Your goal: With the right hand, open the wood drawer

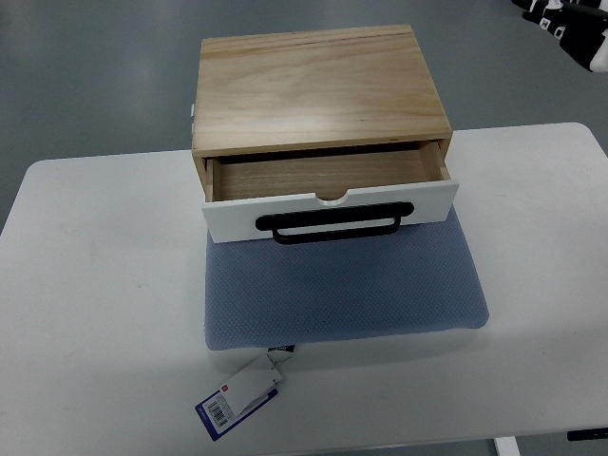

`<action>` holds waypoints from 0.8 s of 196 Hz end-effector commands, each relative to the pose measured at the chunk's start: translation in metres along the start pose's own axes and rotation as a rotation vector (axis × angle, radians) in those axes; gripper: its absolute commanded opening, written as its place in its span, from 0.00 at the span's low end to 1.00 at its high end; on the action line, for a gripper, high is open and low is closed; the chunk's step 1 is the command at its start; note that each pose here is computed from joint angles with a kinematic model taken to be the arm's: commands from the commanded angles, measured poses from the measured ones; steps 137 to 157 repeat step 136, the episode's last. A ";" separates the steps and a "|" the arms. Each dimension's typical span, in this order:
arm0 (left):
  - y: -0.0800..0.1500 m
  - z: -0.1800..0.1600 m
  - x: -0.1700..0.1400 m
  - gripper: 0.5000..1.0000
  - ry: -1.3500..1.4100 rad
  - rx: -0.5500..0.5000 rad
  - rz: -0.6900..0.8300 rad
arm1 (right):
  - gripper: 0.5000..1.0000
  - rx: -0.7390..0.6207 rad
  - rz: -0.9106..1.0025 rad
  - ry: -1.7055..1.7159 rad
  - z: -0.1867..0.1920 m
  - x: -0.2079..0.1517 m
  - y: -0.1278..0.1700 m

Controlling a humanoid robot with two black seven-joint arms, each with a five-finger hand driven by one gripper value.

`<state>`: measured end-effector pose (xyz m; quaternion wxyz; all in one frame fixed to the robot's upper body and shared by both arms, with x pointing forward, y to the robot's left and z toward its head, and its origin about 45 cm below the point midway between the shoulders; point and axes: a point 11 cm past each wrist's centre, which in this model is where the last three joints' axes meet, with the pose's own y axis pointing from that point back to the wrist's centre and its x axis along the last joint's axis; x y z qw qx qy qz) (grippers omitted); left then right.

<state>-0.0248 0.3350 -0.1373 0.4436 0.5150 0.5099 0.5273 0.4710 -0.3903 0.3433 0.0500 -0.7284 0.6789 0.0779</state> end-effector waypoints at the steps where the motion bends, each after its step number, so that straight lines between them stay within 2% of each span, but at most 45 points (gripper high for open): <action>1: 0.000 0.000 0.000 1.00 0.000 0.000 0.000 | 0.86 -0.022 0.069 -0.047 0.026 0.017 0.002; 36: 0.000 0.000 0.000 1.00 0.000 0.000 0.000 | 0.86 -0.080 0.115 -0.119 0.071 0.024 0.010; 48: 0.000 0.000 0.000 1.00 0.000 0.000 0.000 | 0.86 -0.081 0.116 -0.122 0.073 0.024 0.010; 58: 0.000 0.000 0.000 1.00 0.000 0.000 -0.001 | 0.86 -0.111 0.122 -0.142 0.093 0.023 0.015; 68: 0.000 0.000 0.000 1.00 0.000 0.000 -0.001 | 0.86 -0.111 0.122 -0.142 0.093 0.023 0.015; 69: 0.000 0.000 0.000 1.00 0.000 0.000 0.000 | 0.86 -0.127 0.124 -0.151 0.104 0.022 0.018; 110: 0.000 0.000 0.000 1.00 0.000 0.000 0.000 | 0.86 -0.159 0.118 -0.178 0.124 0.014 0.022; 157: 0.000 0.000 0.000 1.00 0.000 0.000 -0.001 | 0.86 -0.167 0.118 -0.186 0.129 0.013 0.024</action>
